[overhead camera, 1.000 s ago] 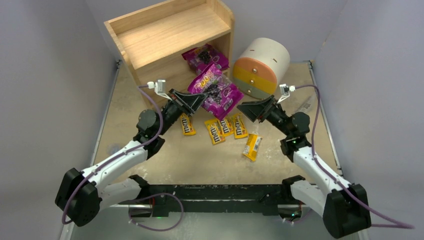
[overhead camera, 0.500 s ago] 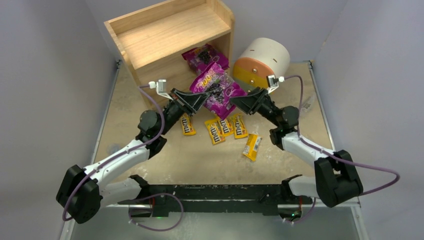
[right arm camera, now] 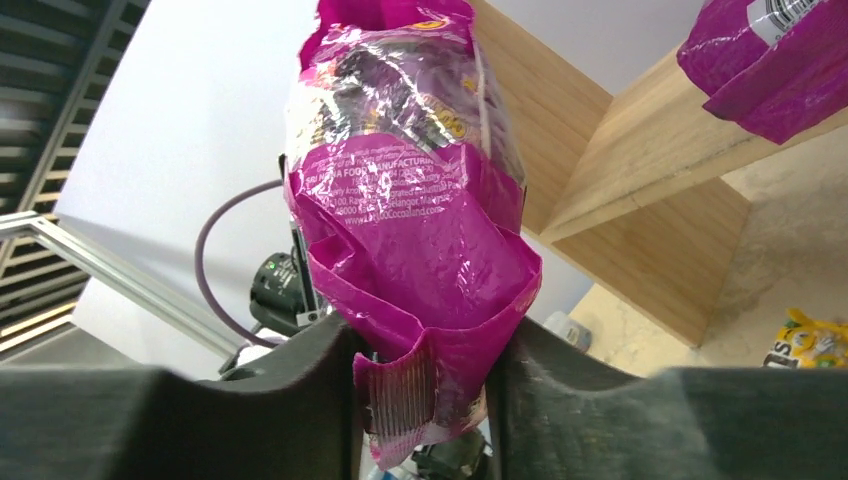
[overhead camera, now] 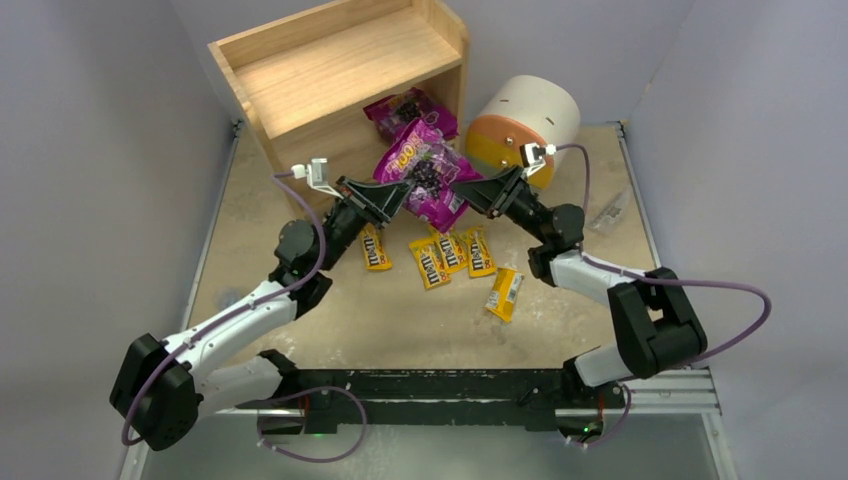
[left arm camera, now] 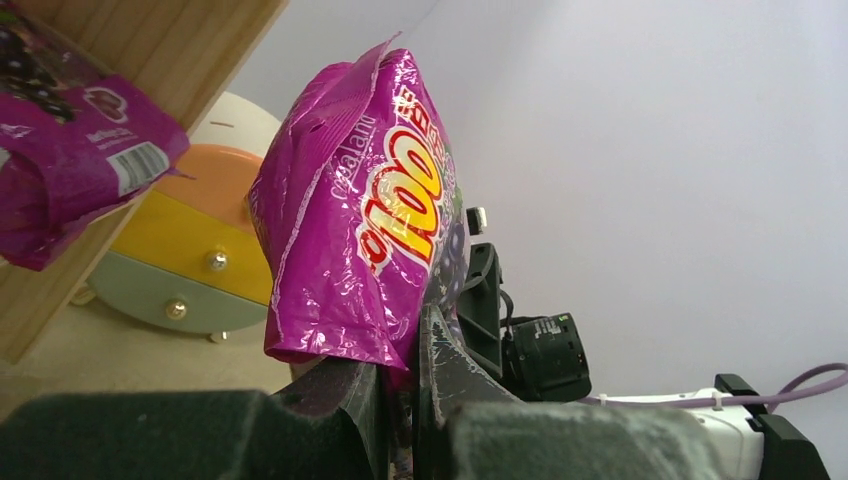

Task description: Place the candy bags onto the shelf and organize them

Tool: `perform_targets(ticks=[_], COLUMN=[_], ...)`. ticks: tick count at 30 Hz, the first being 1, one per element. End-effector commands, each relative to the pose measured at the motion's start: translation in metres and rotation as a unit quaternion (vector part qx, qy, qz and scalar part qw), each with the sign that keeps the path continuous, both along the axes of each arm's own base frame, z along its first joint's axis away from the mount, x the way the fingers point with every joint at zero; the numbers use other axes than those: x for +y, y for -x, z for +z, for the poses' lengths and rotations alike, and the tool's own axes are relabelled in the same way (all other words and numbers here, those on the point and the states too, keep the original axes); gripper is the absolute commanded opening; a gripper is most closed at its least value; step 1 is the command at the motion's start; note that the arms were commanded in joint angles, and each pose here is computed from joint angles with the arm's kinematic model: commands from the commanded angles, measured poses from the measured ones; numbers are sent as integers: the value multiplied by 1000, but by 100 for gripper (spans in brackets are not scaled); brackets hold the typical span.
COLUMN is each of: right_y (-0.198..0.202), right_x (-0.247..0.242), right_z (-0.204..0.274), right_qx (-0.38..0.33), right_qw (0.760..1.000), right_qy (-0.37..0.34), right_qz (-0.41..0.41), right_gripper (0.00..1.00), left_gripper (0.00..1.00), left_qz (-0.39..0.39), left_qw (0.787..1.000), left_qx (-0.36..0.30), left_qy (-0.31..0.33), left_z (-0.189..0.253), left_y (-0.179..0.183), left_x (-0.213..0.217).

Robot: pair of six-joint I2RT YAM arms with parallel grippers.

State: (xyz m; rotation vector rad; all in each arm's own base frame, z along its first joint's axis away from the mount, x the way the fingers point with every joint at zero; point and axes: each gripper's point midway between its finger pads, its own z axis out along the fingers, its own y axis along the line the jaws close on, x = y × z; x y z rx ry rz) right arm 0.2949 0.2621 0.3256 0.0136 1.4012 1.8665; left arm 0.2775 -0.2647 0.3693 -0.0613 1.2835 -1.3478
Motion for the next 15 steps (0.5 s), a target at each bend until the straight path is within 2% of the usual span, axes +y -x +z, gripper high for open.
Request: perform_targets(ticks=[1,5,6,7,10,12,15], right_y=[25,18,16,15,16,13,14], right_x=[-2,0,1,1,0,-1,-2], right_z=[65,62,62,61,62,61,59], right_qx=[-111,-109,-109,-108,-112,-102,-96], right_qw=[992,993,994,994,993,994,995], right_qy=[-66,-33,-26,-17,-4,-3,-6], right_qz=[18,-9,-16,-20,-32,-39,-39], right_gripper=[34,4,0,0,0,0,0], left_gripper=[0,0,4,11,43,60,72], left_qz=[11,37,40,55,85,97,102], left_qw=[999,999,999,998,993,989,981], left_qx=[-40,-16,-12,-5,26,56,93], left_qy=[20,-6,-19,-29,-72,-101,-140], left_z=[37,23,20,16,-1,-19,-43], left_y=[6,-2,-3,-6,-12,-14,-10], left_x=[6,10,10,14,23,28,34])
